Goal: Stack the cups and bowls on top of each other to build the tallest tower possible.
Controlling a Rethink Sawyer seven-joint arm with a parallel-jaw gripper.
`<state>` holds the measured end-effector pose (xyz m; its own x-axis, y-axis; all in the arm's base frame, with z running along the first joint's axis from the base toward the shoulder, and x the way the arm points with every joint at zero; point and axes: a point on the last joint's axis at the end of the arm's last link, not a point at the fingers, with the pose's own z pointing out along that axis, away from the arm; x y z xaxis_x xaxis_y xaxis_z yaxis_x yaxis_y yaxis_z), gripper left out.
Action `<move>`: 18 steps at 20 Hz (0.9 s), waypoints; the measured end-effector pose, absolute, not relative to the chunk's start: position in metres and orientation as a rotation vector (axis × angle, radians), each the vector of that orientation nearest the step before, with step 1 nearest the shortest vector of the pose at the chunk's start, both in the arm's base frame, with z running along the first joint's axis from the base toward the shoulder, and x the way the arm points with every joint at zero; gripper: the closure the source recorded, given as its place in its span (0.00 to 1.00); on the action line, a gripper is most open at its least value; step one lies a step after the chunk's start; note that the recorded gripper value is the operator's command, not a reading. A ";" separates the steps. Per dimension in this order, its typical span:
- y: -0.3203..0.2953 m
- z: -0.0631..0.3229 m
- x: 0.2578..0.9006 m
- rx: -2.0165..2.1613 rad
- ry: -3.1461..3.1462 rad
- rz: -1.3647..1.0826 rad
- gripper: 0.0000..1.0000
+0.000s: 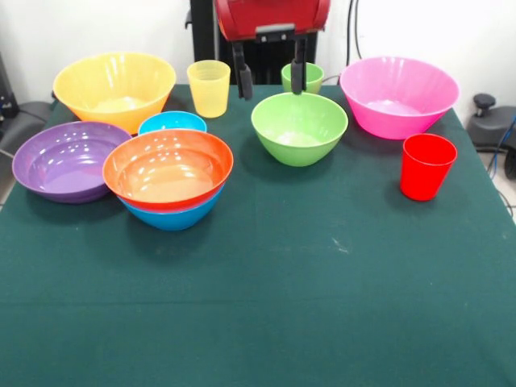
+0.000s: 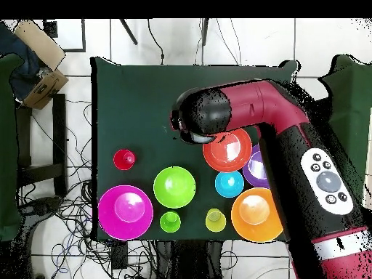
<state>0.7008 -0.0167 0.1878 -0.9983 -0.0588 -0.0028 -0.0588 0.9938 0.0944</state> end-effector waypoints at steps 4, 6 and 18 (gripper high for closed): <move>-0.015 0.173 0.697 -0.092 3.149 0.175 0.00; -0.016 0.168 0.695 -0.090 3.155 0.182 0.00; -0.014 0.156 0.689 -0.096 3.167 0.193 0.00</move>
